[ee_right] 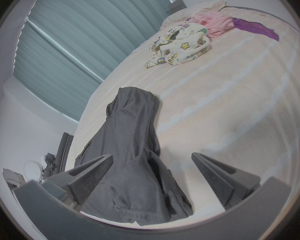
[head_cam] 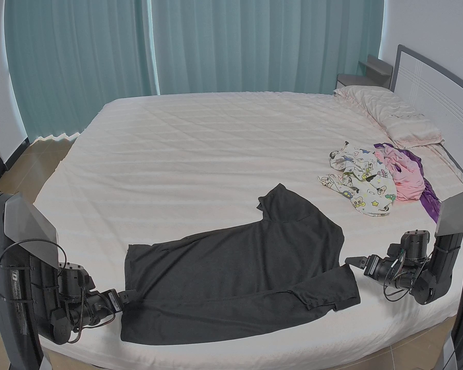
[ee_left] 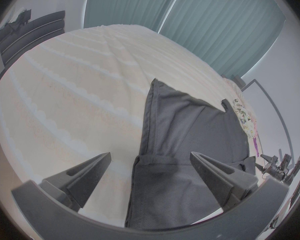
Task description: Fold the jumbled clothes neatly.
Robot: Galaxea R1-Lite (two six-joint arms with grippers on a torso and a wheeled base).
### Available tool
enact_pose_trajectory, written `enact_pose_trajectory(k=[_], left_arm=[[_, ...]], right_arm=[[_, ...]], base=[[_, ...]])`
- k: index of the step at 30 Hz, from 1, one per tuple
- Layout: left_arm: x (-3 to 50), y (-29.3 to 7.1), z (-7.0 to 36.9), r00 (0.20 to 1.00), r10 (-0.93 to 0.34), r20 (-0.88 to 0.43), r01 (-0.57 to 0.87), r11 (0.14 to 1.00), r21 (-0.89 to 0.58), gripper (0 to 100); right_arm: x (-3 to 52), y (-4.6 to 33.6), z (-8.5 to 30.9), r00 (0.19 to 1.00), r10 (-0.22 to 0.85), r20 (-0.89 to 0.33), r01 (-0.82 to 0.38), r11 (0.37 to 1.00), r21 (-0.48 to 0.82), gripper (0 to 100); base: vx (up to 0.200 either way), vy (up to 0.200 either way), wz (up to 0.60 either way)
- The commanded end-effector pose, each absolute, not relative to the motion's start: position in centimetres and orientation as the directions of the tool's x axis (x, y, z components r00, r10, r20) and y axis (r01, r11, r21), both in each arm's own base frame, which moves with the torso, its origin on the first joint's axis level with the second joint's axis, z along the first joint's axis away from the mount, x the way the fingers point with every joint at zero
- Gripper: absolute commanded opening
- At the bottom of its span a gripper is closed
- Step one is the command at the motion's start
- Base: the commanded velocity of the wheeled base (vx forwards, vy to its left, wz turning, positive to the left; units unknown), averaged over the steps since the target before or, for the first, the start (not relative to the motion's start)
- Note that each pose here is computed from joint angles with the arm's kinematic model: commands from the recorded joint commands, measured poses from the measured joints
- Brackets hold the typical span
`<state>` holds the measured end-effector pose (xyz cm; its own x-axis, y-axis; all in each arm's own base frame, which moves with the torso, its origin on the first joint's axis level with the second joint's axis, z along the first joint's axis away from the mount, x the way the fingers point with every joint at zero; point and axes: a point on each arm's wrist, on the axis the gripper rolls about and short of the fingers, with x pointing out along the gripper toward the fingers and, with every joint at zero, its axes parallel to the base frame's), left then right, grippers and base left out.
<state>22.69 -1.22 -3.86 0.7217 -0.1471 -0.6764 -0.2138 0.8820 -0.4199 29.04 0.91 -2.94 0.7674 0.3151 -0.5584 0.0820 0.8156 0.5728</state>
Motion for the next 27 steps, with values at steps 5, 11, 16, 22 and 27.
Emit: enact_pose_trajectory(k=[5, 11, 16, 22, 27], left_arm=[[23.34, -1.33, -2.17, 0.784, -0.148, -0.603, -0.223, 0.839, -0.496, 100], [23.23, -1.29, -2.12, 0.783, -0.150, -0.604, -0.226, 0.836, -0.500, 100], [23.26, -1.27, -2.22, 0.780, -0.155, -0.606, -0.229, 0.831, -0.507, 100], [23.26, -1.34, -2.18, 0.781, -0.157, -0.605, -0.234, 0.824, -0.516, 100], [23.23, -1.34, -2.12, 0.782, -0.157, -0.603, -0.242, 0.816, -0.526, 100]], right_arm=[[28.02, 1.39, -1.75, 0.768, 0.330, -0.550, 0.074, 0.807, 0.586, 100], [27.79, 1.51, -1.78, 0.763, 0.333, -0.554, 0.073, 0.807, 0.586, 100], [27.79, 1.51, -1.82, 0.762, 0.333, -0.556, 0.074, 0.807, 0.586, 100], [27.79, 1.51, -1.82, 0.762, 0.333, -0.556, 0.074, 0.807, 0.586, 100], [27.79, 1.51, -1.86, 0.761, 0.333, -0.557, 0.075, 0.807, 0.586, 100]], base=[[0.000, 0.000, 0.00], [0.200, 0.000, 0.00], [0.000, 0.000, 0.00], [0.000, 0.000, 0.00], [0.000, -0.160, 0.00]])
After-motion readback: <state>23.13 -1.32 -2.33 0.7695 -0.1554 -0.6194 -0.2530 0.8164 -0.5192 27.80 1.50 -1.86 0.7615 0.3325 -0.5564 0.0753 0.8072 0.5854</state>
